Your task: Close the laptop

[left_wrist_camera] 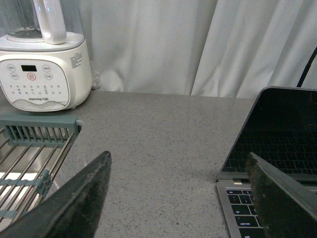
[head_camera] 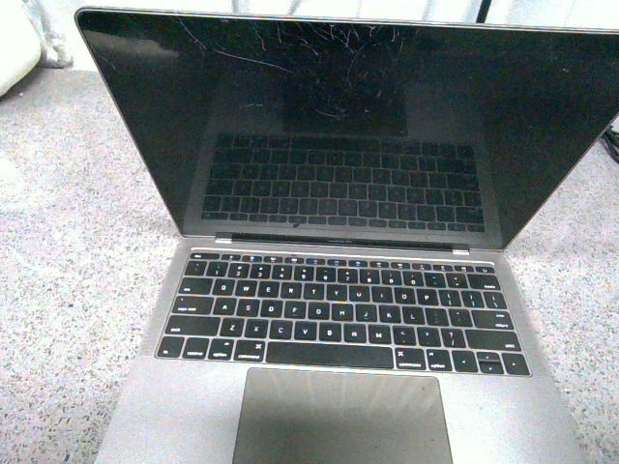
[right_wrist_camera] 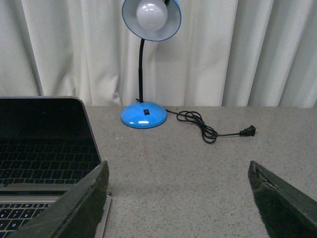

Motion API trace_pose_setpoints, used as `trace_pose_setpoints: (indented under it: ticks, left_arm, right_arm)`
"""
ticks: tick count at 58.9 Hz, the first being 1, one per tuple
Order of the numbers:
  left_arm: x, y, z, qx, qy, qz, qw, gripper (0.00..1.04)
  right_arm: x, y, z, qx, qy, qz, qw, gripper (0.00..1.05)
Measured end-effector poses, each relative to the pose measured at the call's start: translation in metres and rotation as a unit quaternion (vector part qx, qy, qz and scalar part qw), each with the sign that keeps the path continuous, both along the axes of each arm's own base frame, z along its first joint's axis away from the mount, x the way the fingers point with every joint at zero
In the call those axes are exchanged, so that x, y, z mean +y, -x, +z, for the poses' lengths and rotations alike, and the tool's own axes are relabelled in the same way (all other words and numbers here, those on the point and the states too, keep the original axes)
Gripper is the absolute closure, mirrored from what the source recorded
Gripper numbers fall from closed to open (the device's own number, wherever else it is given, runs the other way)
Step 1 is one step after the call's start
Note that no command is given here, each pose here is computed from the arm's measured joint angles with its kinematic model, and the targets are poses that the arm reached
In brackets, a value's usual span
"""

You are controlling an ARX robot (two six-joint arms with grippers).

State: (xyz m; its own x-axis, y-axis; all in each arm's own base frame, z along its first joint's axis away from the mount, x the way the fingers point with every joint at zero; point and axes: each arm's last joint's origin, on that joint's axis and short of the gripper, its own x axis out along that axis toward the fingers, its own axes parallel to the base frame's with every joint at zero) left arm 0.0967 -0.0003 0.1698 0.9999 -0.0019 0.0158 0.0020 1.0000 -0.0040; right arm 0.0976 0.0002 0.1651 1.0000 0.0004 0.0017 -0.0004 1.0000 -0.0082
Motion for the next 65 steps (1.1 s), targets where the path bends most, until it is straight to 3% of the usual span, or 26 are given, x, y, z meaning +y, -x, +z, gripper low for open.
trace_pose_setpoints:
  ticks: [20,24,25,27,31,35,39,47,57,65]
  left_arm:
    - [0.000,0.000,0.000,0.000,0.000,0.000,1.000,0.87]
    - [0.000,0.000,0.000,0.001,0.003,0.001,1.000,1.01]
    - [0.000,0.000,-0.001,0.010,0.007,0.007,1.000,1.01]
    - [0.000,0.000,-0.005,0.048,0.030,0.018,0.998,1.01]
    - [-0.001,-0.001,-0.009,0.070,0.056,0.022,0.996,1.01]
    - [-0.002,-0.001,-0.009,0.070,0.069,0.018,0.995,1.01]
    - [-0.001,-0.001,-0.009,0.070,0.078,0.020,0.994,1.01]
    - [0.003,-0.002,-0.006,0.070,0.092,0.024,0.993,1.01]
    - [0.000,-0.003,0.011,0.054,0.092,0.002,0.994,1.01]
    - [-0.009,-0.016,0.031,0.038,0.079,-0.039,0.995,1.01]
  right_arm:
    - [0.000,0.000,0.000,0.000,0.000,0.000,1.000,0.82]
    - [0.000,0.000,0.000,0.000,0.000,0.000,1.000,0.97]
    - [0.000,0.000,0.000,0.000,-0.001,-0.008,1.000,1.03]
    - [0.001,-0.002,0.003,-0.011,-0.021,-0.084,0.996,1.03]
    - [0.004,-0.003,0.005,-0.024,-0.038,-0.173,0.984,1.03]
    - [0.006,-0.001,0.004,-0.021,-0.045,-0.242,0.969,1.03]
    - [0.006,0.000,0.003,-0.019,-0.049,-0.273,0.961,1.03]
    - [0.007,0.000,0.002,-0.012,-0.052,-0.274,0.960,1.03]
    - [0.009,-0.007,0.019,-0.023,-0.046,-0.231,0.971,1.03]
    - [0.005,-0.026,0.033,-0.024,-0.007,-0.175,0.984,1.03]
